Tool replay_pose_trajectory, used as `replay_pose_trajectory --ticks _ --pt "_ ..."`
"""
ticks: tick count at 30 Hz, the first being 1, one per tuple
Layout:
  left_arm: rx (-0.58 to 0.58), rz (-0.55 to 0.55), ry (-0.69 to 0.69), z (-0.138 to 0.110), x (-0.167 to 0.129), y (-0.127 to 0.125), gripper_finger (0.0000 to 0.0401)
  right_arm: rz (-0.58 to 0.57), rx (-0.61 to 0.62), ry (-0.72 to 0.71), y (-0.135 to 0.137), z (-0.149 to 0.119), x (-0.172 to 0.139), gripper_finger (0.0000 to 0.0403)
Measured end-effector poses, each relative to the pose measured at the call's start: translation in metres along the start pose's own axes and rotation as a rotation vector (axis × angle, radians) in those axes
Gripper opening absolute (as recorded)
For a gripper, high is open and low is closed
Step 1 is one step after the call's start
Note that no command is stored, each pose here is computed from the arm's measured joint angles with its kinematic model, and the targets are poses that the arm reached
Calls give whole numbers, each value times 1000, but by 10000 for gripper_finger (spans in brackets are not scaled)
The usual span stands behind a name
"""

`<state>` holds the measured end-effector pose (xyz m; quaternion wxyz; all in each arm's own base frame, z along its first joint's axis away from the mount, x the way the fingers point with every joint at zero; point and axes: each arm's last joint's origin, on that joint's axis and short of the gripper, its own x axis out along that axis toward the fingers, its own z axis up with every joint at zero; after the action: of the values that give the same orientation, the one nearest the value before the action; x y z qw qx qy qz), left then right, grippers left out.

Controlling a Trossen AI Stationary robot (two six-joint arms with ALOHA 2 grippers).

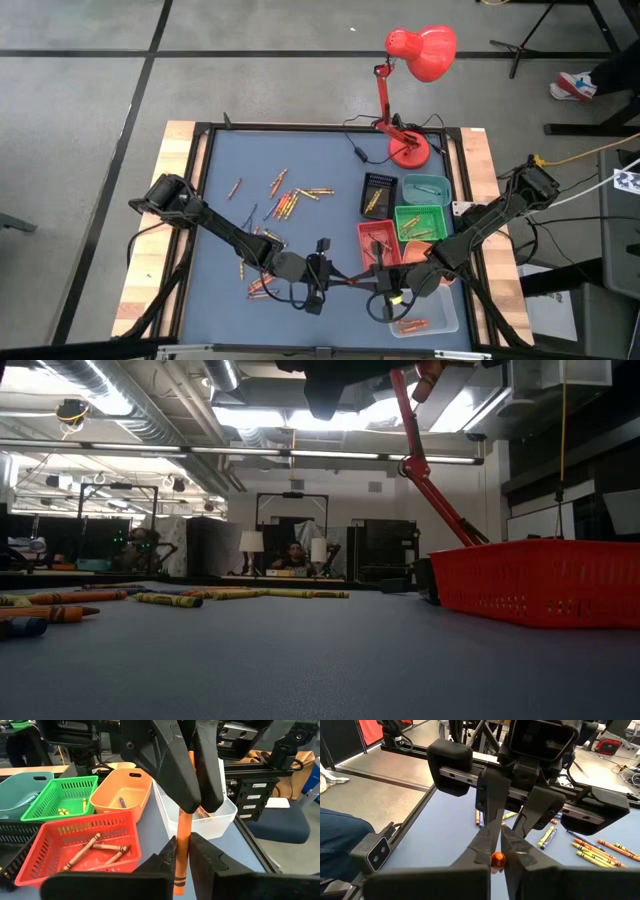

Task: Sort crayons
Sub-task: Put the orange crayon into the transparent bin

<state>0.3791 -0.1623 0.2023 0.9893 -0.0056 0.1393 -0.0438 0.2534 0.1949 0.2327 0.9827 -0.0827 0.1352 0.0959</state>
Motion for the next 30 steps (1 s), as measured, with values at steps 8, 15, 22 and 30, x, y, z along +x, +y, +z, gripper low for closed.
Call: replay_pose_trajectory --ticks 8,15,22,30 --pt "1 0 10 -1 0 0 78 16 -7 17 0 -1 -1 40" --pt "7 -63 64 -5 -1 -2 104 138 96 102 -7 5 -22 12" --pt "20 -68 101 -9 -2 -3 106 393 318 246 -10 9 -45 30" --pt "30 -66 137 -13 -2 -3 104 556 516 618 -7 -12 -55 32"
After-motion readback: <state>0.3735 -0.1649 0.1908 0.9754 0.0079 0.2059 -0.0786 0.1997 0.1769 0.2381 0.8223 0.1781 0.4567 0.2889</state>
